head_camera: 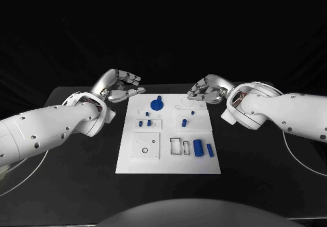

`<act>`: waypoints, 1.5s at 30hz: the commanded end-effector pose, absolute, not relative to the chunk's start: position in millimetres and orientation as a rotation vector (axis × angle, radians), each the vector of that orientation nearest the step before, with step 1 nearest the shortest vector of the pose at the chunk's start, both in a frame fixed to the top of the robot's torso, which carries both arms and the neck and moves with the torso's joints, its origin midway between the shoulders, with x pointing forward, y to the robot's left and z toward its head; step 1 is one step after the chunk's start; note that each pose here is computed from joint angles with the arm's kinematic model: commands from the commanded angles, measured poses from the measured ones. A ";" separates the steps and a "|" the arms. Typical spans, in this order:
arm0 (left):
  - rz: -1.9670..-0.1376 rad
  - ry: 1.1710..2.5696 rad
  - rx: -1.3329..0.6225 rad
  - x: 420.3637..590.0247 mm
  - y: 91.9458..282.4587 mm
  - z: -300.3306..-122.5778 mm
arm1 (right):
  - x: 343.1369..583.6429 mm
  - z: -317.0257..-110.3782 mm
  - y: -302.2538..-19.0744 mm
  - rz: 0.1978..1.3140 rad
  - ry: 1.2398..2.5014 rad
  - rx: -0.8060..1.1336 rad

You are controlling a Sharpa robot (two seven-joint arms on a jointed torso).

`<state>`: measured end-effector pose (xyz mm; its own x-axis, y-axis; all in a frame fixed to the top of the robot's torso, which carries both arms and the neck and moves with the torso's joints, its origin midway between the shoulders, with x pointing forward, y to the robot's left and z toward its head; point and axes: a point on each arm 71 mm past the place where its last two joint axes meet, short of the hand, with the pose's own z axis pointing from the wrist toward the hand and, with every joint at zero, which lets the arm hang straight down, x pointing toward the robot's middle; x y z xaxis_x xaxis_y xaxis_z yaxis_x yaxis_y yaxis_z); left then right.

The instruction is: Assemble the parts on the task board

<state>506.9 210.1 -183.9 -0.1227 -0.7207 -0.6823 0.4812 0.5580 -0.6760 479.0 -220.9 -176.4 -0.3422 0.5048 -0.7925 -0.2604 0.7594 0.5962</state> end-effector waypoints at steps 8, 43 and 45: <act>-1.104 1.229 -0.358 494.1 208.7 -181.2 | 481.8 -188.0 -218.4 0.470 1.719 -0.236; -1.102 1.241 -0.378 493.1 212.3 -182.9 | 490.2 -223.8 -203.1 0.283 1.873 -0.368; -1.100 1.241 -0.379 493.1 212.9 -182.9 | 490.2 -226.1 -201.1 0.272 1.890 -0.379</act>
